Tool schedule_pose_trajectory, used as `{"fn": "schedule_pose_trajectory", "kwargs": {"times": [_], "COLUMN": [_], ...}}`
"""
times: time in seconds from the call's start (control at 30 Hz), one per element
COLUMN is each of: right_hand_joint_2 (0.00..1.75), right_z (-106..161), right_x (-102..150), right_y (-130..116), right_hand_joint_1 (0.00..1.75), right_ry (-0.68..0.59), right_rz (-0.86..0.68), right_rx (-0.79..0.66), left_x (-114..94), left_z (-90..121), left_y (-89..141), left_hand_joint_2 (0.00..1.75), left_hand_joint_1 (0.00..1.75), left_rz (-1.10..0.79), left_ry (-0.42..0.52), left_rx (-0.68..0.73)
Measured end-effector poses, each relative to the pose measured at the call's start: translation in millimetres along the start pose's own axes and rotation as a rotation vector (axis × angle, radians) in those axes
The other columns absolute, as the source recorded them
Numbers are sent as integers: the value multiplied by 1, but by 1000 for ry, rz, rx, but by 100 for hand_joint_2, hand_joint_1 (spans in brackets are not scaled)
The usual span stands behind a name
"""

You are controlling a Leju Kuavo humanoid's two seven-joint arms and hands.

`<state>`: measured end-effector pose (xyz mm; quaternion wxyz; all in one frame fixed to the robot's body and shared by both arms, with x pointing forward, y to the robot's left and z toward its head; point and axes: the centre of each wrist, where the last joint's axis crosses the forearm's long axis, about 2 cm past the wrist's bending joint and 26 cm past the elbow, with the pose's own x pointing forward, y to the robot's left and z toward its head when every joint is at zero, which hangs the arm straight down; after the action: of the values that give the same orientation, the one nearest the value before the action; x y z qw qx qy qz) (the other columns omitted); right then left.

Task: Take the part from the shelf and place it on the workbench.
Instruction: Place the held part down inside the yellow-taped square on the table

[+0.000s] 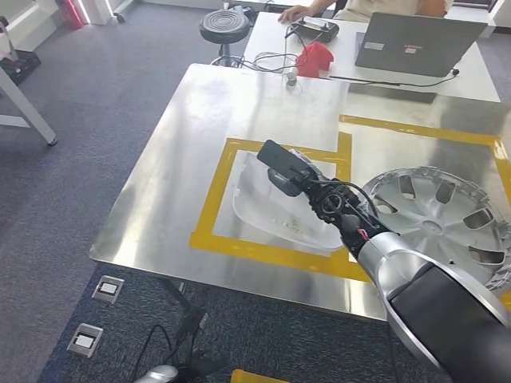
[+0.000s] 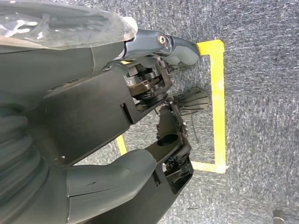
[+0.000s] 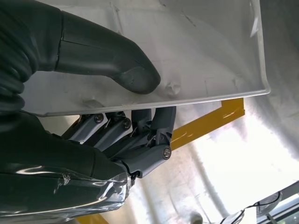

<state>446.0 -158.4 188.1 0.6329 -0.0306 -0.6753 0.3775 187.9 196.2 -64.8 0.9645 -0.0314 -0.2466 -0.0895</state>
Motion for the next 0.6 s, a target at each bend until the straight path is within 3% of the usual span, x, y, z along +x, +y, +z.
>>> {"fn": "schedule_pose_trajectory", "kwargs": {"times": [0.6], "right_hand_joint_2": [175], "right_z": [6], "right_x": [-11], "right_y": [12], "right_hand_joint_1": [175], "right_ry": [21], "right_rz": [-26], "right_rx": [27], "left_x": [-2], "left_z": [0], "left_y": [0], "left_hand_joint_2": [175], "left_hand_joint_1": [0], "left_rz": [11], "left_ry": [-1], "left_rx": [2]}}
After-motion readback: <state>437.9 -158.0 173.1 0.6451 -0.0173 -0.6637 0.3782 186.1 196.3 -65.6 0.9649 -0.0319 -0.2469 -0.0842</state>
